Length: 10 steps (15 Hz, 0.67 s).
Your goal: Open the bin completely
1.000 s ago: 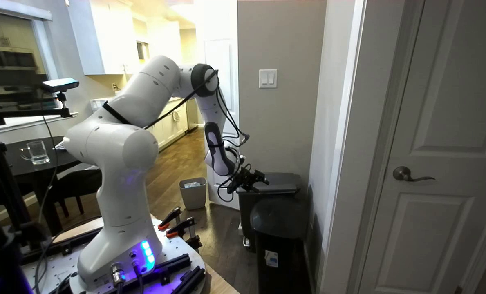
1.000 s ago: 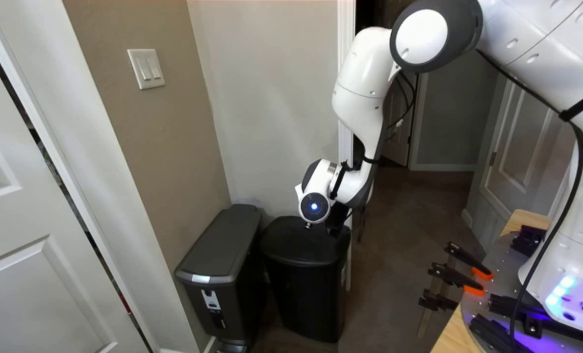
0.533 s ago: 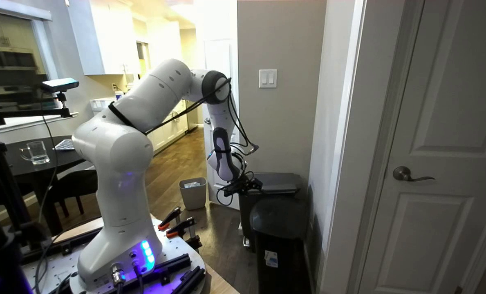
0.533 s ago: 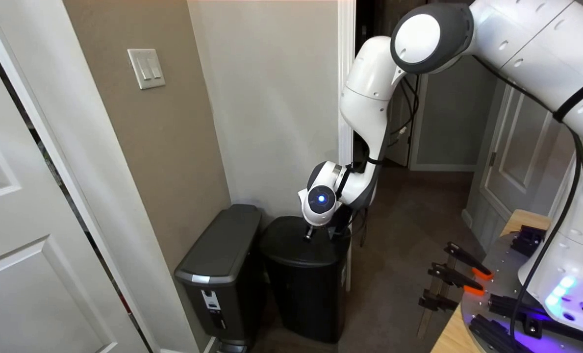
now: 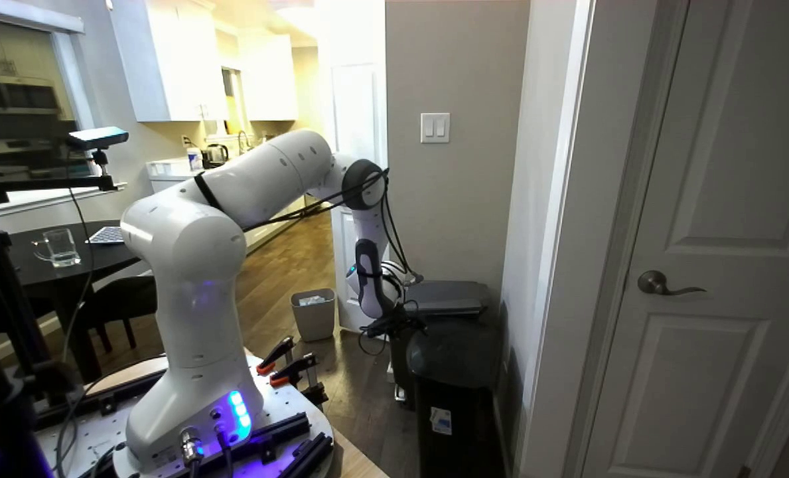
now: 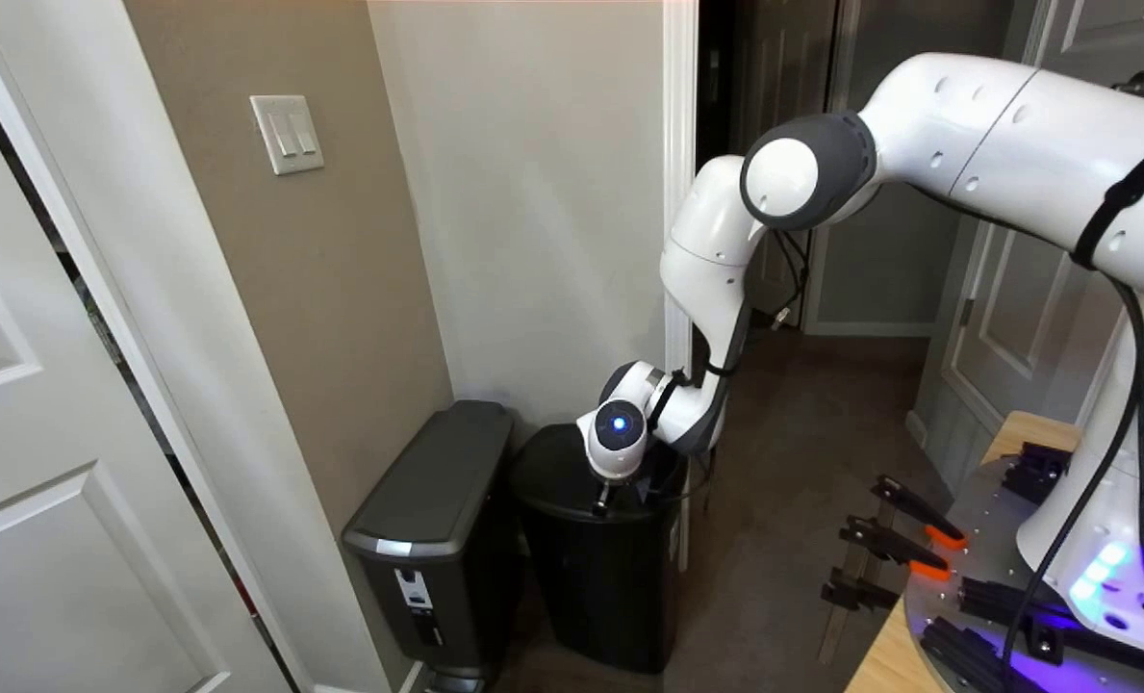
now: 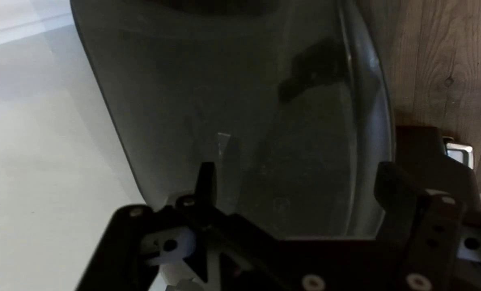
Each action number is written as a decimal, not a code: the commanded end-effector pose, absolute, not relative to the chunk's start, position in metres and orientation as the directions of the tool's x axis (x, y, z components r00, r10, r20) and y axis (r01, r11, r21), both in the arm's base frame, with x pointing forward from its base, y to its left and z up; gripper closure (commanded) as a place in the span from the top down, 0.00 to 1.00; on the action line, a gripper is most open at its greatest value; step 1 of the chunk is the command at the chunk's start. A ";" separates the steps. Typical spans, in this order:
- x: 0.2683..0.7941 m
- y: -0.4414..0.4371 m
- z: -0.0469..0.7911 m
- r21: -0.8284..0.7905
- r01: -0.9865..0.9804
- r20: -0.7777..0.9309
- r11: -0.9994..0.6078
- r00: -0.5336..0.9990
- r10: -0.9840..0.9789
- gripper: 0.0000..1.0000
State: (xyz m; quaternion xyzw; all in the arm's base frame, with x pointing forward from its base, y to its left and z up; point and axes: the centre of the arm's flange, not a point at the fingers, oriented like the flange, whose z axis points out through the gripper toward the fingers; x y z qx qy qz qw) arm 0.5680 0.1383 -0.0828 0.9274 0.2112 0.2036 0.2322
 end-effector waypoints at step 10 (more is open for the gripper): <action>0.613 0.169 -0.163 0.522 0.453 0.048 -0.723 0.830 0.555 1.00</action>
